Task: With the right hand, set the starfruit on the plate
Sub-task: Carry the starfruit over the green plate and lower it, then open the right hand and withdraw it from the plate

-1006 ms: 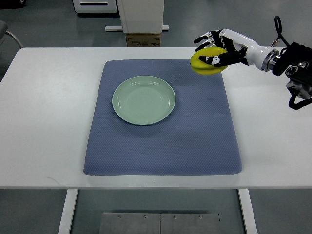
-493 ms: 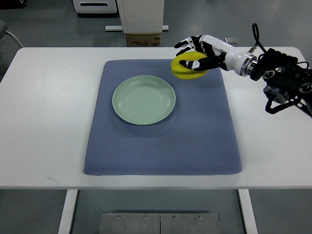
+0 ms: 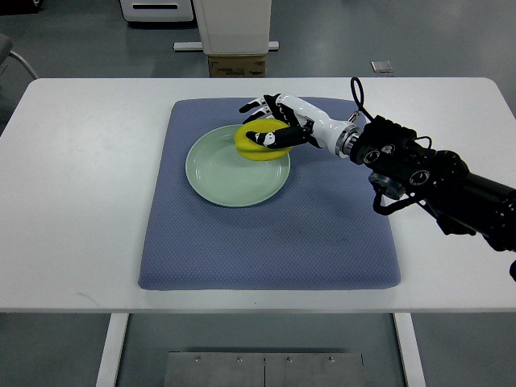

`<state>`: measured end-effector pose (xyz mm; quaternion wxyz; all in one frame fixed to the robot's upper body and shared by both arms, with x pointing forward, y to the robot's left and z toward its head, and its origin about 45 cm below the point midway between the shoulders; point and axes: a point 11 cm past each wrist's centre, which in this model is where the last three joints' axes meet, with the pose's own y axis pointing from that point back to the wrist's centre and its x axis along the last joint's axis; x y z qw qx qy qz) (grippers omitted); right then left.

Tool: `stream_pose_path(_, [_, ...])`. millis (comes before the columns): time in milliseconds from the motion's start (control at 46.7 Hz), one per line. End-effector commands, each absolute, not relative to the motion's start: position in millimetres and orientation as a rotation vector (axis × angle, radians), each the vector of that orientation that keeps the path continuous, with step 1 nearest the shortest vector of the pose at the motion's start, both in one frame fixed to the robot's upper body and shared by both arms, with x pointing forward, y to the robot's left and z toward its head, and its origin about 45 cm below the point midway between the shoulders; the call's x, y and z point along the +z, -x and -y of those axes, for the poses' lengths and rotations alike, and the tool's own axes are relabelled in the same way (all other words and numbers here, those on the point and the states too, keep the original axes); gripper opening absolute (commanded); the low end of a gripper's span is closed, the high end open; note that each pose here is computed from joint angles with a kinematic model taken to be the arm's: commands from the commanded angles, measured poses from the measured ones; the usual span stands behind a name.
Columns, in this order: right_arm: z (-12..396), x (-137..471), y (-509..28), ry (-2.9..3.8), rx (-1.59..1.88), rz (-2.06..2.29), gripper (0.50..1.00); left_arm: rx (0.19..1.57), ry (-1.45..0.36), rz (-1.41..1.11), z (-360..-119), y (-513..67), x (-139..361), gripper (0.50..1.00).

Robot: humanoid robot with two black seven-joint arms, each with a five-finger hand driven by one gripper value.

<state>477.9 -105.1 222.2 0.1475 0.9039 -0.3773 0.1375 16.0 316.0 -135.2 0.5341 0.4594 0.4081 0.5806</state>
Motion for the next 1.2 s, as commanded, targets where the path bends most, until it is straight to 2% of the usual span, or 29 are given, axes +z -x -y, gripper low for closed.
stream_pose_path(0, [113.3,217.5,-480.0,-2.577,0.393,1.11,0.5,1.383,-1.095,-0.973,-316.0,-15.6,-135.2,1.0])
stream_pose_path(642, [125.3,199.1,-476.7,-2.544,0.318,1.161,0.5,1.383,-1.095,-0.973,-316.0,-15.6,-135.2,1.0])
stream_pose_path(771, [122.6,201.0,-476.4,-2.559,0.307,1.167,0.623,1.383,-1.095,-0.973,-316.0,-15.6,-135.2,1.0])
stream_pose_path(878, [121.5,200.4,-475.3,-2.567,0.3,1.167,0.801,1.383,-1.095,-0.973,-316.0,-15.6,-135.2,1.0])
stream_pose_path(1049, [122.0,196.8,-473.5,-2.567,0.288,1.167,0.891,1.383,-1.095,-0.973,-316.0,-15.6,-135.2,1.0])
stream_pose_path(1178, [124.0,195.1,-473.5,-2.561,0.285,1.174,0.92,1.383,-1.095,-0.973,-316.0,-15.6,-135.2,1.0])
